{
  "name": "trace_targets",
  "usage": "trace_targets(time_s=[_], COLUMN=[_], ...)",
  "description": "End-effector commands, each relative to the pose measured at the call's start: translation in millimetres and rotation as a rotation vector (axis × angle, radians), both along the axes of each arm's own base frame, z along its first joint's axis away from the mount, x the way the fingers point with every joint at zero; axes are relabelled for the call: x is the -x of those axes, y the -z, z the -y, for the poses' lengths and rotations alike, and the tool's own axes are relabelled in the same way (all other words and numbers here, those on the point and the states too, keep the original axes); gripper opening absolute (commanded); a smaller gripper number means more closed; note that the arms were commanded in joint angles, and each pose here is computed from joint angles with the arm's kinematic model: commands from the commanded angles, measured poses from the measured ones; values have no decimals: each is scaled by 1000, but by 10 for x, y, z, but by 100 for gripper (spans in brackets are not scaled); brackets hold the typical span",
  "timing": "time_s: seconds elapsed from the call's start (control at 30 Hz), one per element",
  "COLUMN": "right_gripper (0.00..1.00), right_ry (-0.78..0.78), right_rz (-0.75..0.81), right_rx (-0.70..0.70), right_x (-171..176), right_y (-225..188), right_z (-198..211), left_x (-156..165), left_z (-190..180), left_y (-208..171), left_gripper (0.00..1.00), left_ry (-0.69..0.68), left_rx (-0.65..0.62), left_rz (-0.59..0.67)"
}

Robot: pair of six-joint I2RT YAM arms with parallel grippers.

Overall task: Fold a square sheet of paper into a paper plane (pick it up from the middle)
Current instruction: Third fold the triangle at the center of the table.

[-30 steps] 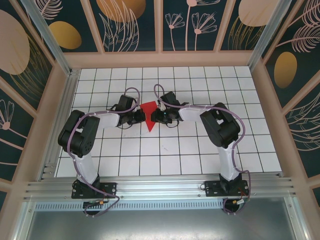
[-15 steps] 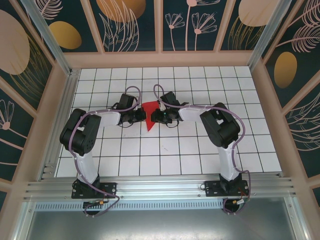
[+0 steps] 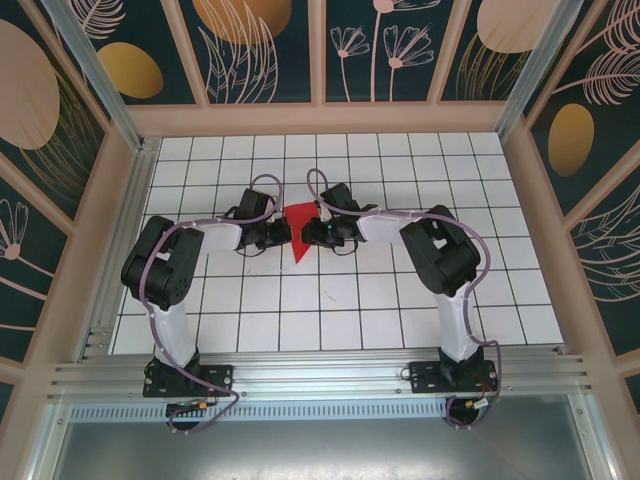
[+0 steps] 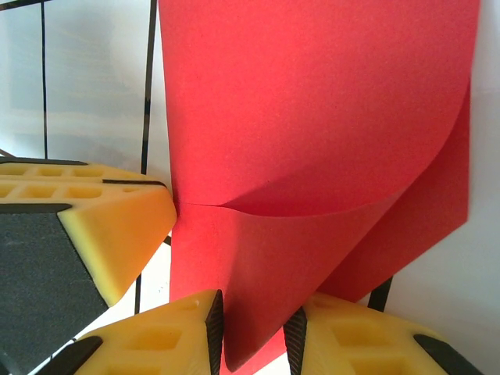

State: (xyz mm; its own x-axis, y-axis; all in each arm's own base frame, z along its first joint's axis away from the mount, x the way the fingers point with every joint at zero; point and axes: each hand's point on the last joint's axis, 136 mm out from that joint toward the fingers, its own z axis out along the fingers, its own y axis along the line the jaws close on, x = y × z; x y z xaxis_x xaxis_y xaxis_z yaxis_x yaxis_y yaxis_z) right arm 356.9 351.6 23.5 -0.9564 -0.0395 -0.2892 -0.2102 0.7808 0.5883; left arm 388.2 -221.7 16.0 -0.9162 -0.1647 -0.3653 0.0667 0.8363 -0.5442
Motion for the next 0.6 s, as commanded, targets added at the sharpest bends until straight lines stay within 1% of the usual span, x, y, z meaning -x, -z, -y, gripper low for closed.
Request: trace_targets(time_s=[0.0,0.13,0.4,0.57], right_gripper=[32,32,32,32], right_ry=[31,29,31,33], right_rz=[-66,-63,-83,-81], right_rx=[137,126,139,135], right_x=[90,75,113,99], right_y=[390,358,447,421], right_z=[247,224,248,237], left_x=[-17,-24,-39,-20], left_z=[-21,-2,32,6], left_y=[63,56,31,98], left_gripper=[0,0,0,0], left_ry=[15,24,44,38], left_rx=[-17,-11,-2,-20], left_rz=[-10,-8,1,-16])
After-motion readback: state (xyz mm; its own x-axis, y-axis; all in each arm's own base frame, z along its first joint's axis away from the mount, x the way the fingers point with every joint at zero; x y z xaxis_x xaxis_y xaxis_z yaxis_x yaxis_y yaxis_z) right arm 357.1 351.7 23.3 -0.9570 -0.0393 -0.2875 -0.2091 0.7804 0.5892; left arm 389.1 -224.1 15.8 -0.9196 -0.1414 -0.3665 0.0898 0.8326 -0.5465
